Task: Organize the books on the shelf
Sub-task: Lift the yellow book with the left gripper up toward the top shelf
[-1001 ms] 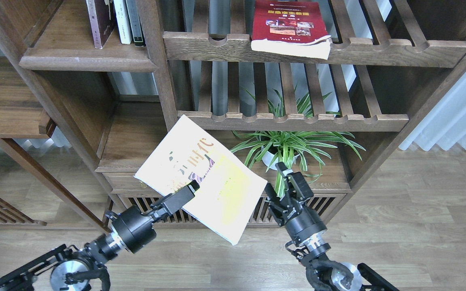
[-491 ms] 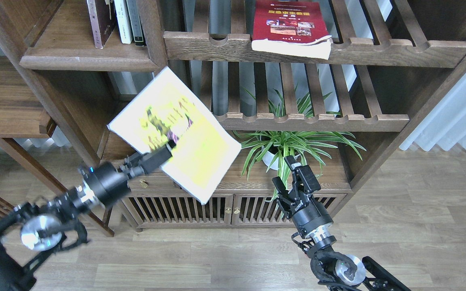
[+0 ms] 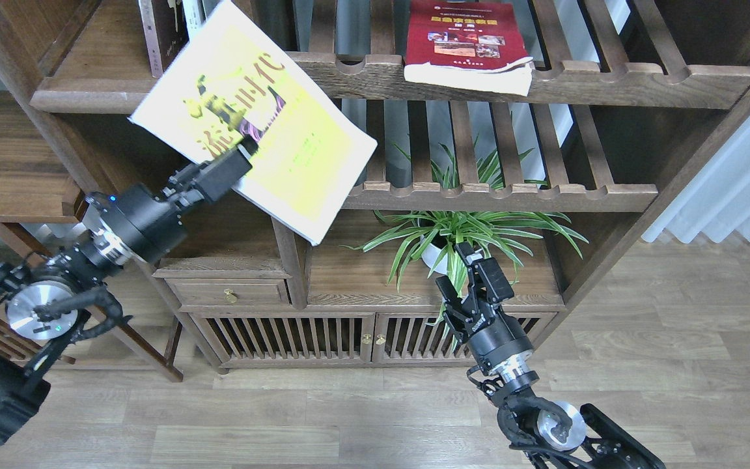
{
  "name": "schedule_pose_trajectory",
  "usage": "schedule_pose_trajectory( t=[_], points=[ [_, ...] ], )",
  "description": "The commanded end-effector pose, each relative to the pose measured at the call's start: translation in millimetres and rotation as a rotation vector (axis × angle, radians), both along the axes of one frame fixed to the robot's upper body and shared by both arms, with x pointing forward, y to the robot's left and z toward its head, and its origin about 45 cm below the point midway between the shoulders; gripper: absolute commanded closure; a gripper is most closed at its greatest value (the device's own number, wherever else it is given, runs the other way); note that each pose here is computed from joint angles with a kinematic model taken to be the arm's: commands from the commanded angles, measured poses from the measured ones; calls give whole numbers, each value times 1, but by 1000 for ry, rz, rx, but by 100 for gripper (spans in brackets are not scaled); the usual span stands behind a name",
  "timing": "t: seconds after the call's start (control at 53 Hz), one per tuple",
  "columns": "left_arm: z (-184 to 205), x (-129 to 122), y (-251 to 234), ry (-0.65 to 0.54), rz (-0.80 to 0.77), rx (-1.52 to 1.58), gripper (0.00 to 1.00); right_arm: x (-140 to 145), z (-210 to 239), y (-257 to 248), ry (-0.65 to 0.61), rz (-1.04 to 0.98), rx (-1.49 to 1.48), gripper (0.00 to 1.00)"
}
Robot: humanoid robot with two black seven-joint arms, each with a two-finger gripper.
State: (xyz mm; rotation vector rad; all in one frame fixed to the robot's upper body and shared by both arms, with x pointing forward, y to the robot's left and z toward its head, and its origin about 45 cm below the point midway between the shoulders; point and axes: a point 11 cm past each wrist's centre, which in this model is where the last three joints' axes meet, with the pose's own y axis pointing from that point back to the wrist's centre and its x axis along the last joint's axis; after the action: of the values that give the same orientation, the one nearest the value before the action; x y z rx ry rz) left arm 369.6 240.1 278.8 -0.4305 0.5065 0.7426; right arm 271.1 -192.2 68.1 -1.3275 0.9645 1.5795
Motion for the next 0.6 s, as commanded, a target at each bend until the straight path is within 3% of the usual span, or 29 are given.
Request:
schedule_pose_trajectory(
  t=[0.0,0.585],
  points=[
    [15,5,14,-27,28,-7,90,0,0,0,-1,1,-2,2],
    [99,21,74,-171,124,-15,90,3,3,5,-15,23,-9,2]
  ],
)
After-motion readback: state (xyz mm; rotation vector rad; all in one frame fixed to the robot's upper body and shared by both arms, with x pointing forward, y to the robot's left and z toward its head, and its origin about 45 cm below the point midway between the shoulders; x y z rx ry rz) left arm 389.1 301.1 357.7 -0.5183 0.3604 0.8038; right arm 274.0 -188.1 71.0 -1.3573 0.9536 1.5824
